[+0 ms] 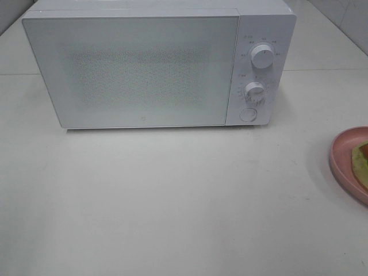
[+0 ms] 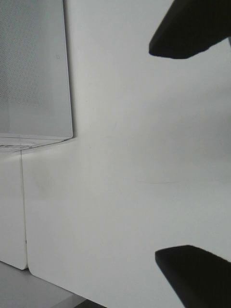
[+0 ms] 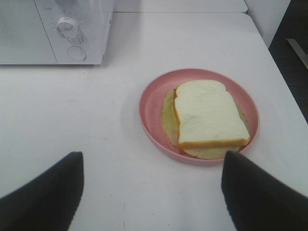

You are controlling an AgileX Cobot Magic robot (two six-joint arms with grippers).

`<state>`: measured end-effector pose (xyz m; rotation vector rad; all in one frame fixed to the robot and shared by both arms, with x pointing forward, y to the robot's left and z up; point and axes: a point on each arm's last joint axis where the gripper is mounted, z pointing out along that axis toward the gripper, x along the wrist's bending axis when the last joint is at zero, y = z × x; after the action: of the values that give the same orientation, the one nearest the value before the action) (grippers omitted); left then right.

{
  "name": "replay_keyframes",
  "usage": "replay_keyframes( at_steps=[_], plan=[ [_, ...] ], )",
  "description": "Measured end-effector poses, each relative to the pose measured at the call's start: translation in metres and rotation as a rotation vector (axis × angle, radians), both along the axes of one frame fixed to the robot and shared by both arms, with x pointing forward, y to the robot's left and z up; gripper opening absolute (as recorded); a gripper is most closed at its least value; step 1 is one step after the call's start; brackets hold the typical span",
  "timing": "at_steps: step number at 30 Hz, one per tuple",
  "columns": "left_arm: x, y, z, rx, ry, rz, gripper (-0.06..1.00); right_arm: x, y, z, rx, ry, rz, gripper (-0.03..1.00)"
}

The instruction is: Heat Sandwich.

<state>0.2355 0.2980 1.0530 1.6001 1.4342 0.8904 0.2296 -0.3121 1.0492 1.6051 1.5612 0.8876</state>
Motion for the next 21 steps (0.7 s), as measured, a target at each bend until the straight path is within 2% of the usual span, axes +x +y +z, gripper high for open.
replay_keyframes(
  at_steps=[21],
  plan=[
    [-0.0007, 0.0000, -0.0001, 0.000, -0.003, 0.000, 0.99, 0.0000, 0.0000, 0.0000, 0.000, 0.000, 0.000, 0.76]
  ],
)
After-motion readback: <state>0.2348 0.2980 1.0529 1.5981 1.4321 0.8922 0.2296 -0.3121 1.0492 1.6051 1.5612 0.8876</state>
